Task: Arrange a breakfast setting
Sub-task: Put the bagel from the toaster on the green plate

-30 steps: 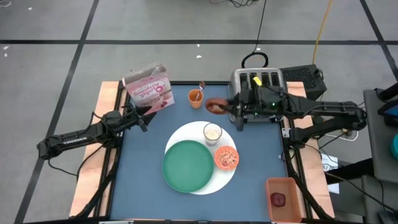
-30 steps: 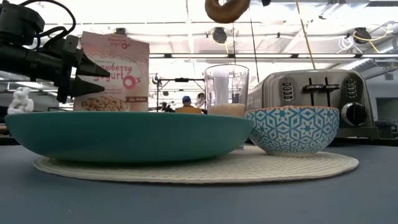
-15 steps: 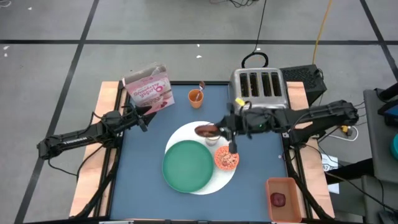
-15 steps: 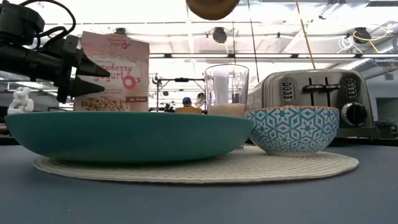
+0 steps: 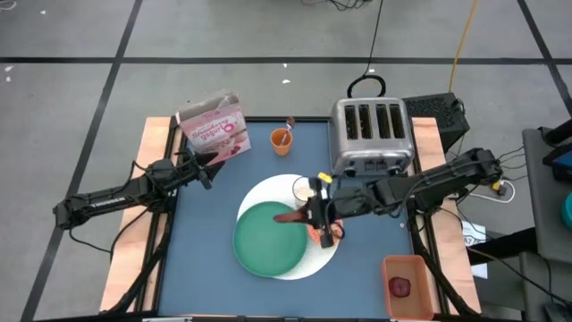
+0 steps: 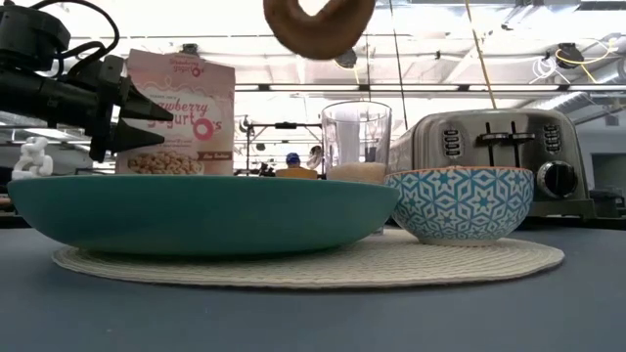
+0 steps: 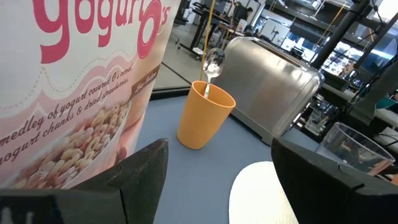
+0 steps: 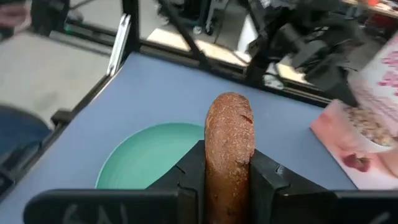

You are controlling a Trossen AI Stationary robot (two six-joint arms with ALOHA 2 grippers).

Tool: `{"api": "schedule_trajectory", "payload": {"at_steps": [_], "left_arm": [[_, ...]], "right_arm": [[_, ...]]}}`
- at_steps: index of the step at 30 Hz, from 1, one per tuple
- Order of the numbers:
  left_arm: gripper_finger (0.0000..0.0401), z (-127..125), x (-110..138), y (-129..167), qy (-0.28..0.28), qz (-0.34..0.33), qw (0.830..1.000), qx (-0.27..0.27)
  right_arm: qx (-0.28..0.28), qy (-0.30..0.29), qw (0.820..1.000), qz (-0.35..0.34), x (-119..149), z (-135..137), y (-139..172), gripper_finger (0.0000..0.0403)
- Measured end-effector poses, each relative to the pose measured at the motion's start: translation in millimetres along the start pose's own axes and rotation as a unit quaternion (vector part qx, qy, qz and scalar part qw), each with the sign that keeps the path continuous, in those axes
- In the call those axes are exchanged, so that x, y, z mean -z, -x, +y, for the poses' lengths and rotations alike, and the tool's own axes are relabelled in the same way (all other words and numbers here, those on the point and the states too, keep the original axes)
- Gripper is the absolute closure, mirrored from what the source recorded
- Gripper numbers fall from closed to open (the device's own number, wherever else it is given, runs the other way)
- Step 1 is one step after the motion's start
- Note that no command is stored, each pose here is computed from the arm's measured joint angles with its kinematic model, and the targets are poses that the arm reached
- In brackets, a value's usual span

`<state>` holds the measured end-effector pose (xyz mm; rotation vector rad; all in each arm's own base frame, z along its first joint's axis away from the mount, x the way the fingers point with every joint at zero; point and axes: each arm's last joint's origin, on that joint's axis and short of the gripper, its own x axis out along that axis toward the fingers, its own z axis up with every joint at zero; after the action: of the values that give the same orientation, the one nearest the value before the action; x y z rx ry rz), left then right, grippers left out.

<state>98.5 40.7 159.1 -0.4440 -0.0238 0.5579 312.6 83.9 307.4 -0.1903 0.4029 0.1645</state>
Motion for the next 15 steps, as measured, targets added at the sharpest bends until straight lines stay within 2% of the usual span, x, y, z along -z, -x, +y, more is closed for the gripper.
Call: {"api": "schedule_trajectory", "payload": {"at_steps": [9,15], "left_arm": [[0.0114,0,0,0,0.000,0.000,1.000,0.000],[0.0114,0,0,0,0.002,0.001,1.000,0.000]], "right_arm": [[-0.034,0.098,0.994,0.046,20,26,-30,0.0339],[-0.046,0.123,0.989,0.066,31,35,-43,0.0339]]}}
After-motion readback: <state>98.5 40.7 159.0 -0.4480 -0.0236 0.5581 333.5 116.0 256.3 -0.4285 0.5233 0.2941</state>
